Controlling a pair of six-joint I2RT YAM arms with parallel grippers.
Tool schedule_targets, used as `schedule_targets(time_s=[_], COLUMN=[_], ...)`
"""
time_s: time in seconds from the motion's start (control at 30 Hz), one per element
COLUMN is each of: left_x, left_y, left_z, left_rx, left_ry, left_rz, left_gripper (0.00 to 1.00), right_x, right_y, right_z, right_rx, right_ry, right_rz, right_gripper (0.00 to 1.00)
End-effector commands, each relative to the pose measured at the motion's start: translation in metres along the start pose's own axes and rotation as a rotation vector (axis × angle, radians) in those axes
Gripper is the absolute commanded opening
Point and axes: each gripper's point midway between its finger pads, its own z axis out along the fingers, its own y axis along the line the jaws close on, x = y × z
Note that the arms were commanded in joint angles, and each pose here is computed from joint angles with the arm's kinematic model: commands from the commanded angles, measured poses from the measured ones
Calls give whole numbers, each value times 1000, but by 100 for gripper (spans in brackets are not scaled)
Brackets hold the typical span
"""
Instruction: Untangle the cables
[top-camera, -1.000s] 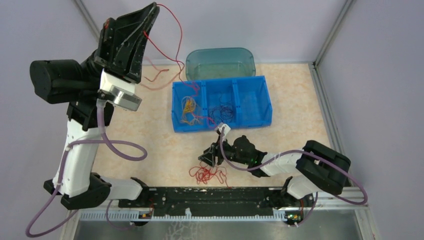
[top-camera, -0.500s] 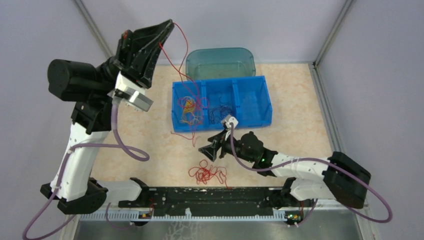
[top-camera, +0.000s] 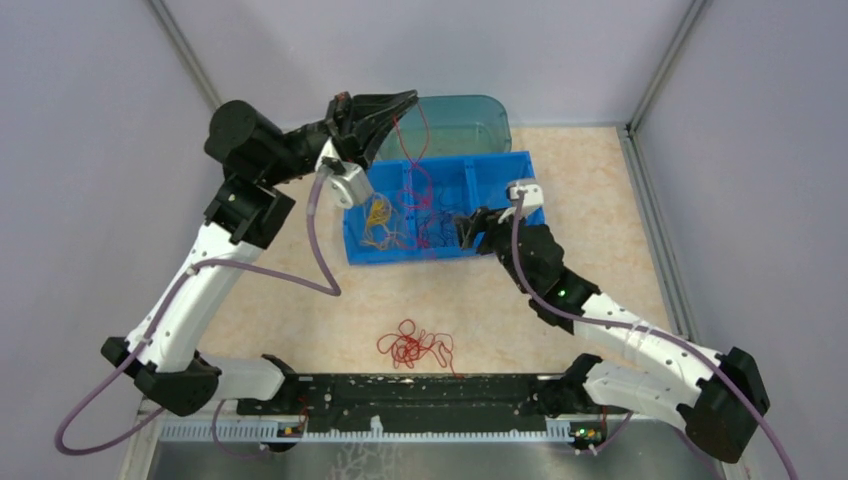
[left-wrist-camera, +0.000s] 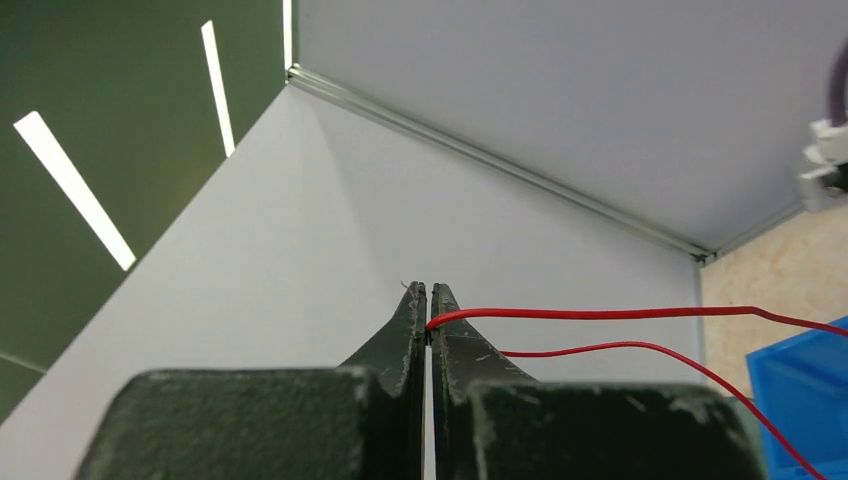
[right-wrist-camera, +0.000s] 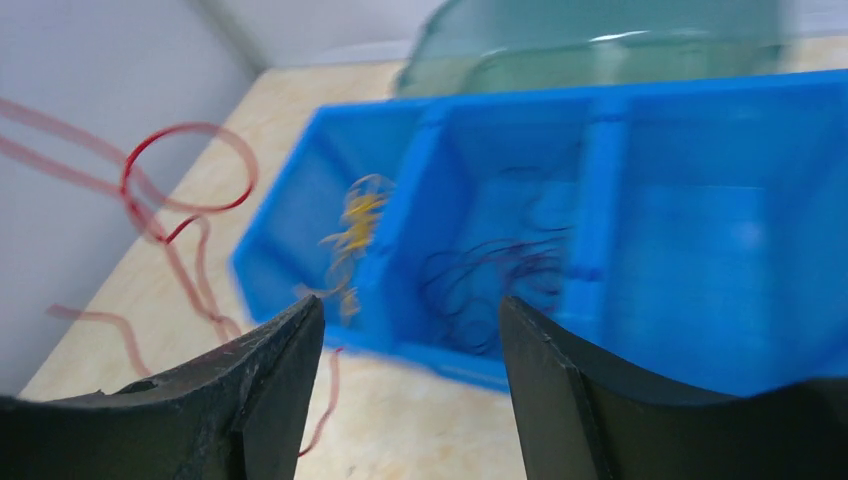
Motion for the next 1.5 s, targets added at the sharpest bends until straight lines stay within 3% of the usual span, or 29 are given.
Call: schedule_targets(time_s=[0.0,0.43,0.77,1.1,1.3,1.47], left_x=[17,93,169,221,233,246], left_y=[-27,-68,-135,-163,-194,-259], left_z=[23,119,145,157,155,135], left_rx=[27,-22,18,-23,35,229], left_ry=[-32,-73,22,96,161,306], left_rz=[-44,-52,-55,7,-145,-319], left_gripper=[0,0,0,0,0,7], right_x=[-25,-44,-43,-35,-39,-41], right_y=[-88,-182,-204,-209,-208,-208], right_z=[-14,-59,-68,-63,-62,-62], right_rx=[426,764,793,775,774,774], right_ry=[-35,-174,-217,-210,-214,-217], right_rz=[-6,128,179,235,233,231], right_gripper=[65,64,62,61,61,60])
